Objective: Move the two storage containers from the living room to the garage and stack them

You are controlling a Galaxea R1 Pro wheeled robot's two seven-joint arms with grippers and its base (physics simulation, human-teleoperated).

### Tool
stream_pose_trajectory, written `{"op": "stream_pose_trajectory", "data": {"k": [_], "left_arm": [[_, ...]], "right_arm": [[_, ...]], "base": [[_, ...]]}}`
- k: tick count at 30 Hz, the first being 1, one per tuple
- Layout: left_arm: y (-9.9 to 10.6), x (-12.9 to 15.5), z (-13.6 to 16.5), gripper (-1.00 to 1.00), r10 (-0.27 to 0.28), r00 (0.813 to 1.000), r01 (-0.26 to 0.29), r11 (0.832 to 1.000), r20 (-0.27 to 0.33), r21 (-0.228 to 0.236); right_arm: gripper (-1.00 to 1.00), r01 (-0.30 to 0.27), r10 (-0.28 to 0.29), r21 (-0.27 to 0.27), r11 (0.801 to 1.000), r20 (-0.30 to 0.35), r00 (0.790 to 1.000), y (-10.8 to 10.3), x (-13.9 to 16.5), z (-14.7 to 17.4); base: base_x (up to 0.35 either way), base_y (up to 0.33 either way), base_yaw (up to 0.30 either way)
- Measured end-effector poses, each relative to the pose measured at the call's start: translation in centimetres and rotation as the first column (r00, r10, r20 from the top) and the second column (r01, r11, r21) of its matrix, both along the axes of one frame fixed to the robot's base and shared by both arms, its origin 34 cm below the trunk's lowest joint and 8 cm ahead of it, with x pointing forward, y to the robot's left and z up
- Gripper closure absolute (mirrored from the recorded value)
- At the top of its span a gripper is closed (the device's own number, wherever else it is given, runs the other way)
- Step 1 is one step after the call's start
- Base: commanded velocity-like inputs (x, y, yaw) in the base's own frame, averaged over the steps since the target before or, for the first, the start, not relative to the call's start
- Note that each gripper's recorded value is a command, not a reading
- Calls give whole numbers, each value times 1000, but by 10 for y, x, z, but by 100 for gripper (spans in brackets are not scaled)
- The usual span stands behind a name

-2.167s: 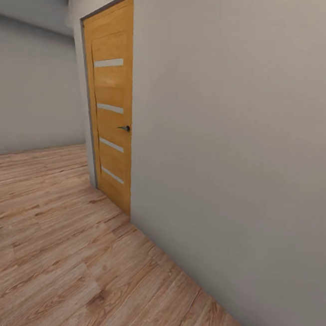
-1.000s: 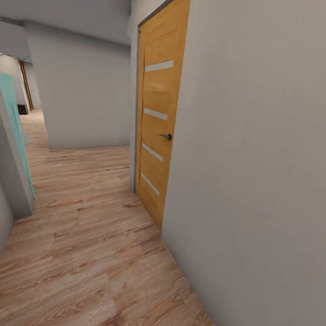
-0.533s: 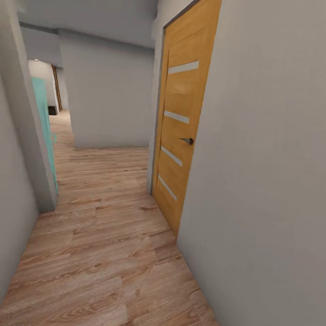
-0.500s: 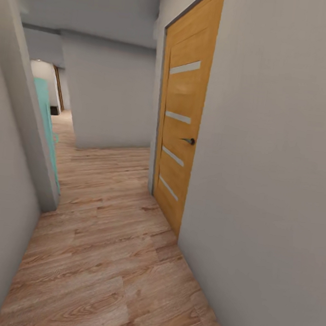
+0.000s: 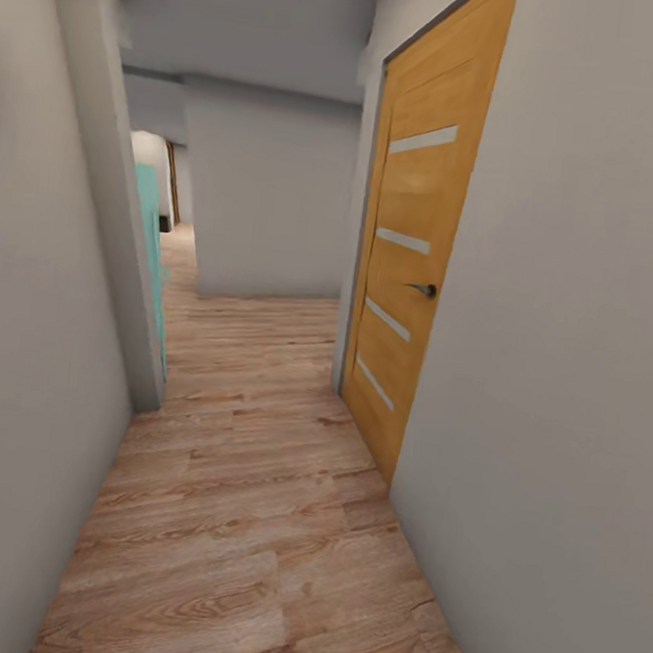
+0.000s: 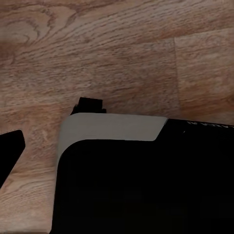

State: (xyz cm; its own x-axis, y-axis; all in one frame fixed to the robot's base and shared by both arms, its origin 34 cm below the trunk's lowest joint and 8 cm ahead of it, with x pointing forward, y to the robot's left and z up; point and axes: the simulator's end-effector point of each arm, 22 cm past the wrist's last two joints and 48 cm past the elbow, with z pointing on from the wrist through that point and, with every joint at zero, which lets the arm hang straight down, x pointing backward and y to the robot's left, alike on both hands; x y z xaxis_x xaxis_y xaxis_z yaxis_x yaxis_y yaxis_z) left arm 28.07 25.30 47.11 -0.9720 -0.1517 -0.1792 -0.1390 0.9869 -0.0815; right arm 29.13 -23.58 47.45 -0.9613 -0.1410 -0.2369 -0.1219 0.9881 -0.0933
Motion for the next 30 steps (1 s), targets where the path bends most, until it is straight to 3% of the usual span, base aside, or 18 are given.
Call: {"op": "stream_pose_trajectory", "data": {"k": [26, 30], "left_arm": [[-1, 0, 0, -100, 0, 1000, 0, 1000, 0, -1], [0, 0, 0, -100, 1, 1000, -1, 1000, 1, -1]], "right_arm": [[-100, -1, 1, 0, 1000, 0, 1000, 0, 0, 0], [-100, 0, 0, -2, 1000, 1, 1000, -2, 0, 0]], "base": [[0, 0, 270], [183, 0, 91]]}}
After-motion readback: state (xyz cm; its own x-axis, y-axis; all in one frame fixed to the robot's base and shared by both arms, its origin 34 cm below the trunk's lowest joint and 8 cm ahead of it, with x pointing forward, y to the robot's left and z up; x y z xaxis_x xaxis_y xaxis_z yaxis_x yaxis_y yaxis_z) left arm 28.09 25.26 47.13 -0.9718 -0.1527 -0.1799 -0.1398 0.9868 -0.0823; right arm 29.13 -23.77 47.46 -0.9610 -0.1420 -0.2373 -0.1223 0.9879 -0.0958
